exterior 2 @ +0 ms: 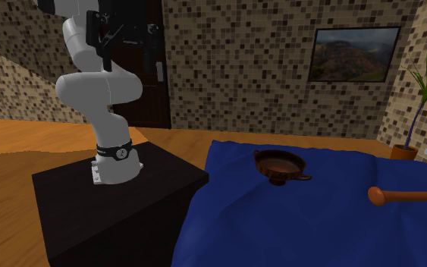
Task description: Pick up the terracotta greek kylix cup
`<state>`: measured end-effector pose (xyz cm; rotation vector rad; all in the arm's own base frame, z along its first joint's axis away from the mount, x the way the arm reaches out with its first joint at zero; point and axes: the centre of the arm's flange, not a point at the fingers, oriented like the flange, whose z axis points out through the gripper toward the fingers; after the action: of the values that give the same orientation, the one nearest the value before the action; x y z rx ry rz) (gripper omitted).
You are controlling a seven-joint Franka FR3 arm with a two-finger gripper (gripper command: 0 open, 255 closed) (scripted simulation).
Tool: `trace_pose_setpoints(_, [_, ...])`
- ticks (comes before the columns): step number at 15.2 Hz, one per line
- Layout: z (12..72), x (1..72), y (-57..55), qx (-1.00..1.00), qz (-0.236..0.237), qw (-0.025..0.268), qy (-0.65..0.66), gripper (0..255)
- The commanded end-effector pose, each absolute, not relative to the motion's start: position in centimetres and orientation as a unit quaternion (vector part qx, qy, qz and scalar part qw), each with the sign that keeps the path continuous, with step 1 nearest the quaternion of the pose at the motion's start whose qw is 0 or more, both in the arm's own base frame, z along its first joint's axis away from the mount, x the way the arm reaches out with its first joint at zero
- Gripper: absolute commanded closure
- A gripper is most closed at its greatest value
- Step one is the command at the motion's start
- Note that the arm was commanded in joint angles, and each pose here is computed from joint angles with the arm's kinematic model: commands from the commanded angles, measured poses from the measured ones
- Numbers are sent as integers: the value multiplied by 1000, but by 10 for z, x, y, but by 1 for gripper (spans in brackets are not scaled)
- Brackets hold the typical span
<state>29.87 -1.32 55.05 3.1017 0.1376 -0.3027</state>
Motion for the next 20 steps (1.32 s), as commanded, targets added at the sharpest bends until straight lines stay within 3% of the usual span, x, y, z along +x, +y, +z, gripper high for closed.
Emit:
trace_pose_setpoints(1, [550, 299, -13, 994, -97, 11, 44, 0])
trace_pose_setpoints(20, [434, 345, 206, 996, -65, 29, 48, 0])
